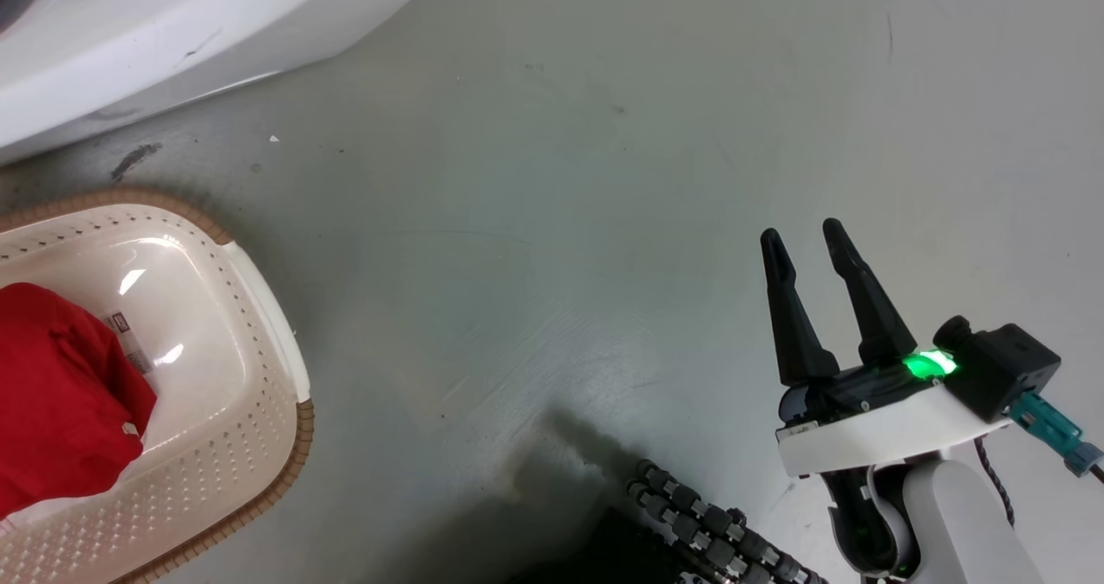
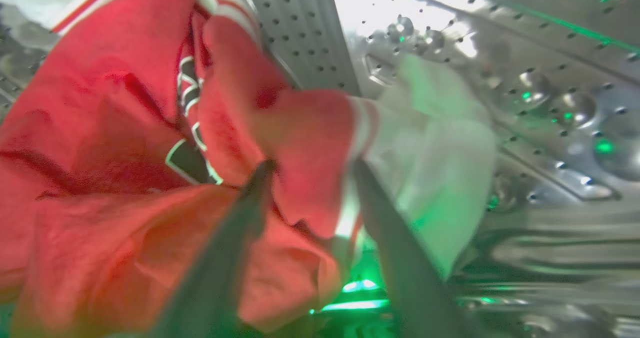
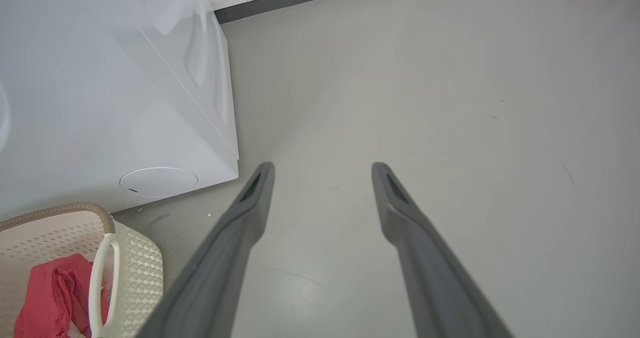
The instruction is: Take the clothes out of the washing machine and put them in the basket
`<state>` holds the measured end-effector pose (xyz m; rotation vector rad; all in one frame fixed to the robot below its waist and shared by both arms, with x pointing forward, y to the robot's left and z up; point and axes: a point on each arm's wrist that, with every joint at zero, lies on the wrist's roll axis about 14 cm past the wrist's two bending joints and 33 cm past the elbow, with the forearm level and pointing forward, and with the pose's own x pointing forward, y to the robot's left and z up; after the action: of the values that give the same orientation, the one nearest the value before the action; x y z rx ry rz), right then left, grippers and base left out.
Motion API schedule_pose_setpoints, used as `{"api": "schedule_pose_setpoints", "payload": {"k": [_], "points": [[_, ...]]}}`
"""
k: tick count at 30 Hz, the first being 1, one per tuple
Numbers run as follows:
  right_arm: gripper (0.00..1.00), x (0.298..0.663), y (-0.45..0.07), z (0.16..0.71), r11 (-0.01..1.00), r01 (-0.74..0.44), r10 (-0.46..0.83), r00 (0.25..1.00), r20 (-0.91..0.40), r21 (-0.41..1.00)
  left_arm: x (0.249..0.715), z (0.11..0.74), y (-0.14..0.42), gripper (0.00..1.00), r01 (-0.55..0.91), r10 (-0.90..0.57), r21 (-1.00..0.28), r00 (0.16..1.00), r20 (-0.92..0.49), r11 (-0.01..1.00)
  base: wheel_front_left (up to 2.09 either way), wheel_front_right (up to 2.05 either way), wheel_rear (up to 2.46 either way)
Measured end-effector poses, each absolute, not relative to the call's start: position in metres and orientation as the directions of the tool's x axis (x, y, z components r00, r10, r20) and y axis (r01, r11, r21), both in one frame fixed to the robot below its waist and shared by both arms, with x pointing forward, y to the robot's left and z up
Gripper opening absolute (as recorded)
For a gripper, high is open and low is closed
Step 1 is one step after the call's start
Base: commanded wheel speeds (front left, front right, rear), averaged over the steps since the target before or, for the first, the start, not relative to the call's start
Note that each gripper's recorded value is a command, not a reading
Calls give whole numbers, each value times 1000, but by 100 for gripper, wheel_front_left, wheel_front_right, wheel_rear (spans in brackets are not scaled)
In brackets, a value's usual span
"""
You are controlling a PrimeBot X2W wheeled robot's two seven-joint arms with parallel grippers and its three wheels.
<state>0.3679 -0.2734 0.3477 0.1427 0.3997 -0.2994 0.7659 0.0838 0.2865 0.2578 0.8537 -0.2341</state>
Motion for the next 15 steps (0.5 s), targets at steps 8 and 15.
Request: {"api": "schedule_pose_setpoints", "payload": {"k": [8,15], "points": [[100,367,-274,349,945,318,-260,878,-401,83,788,311,88,0,249,-102,144,762,-639,958,0,0,0],[100,375,-274,356,948,305,-252,892,-374,88,805,344,93,0,214,-120,139,862,-493,967,0,0,0]]}}
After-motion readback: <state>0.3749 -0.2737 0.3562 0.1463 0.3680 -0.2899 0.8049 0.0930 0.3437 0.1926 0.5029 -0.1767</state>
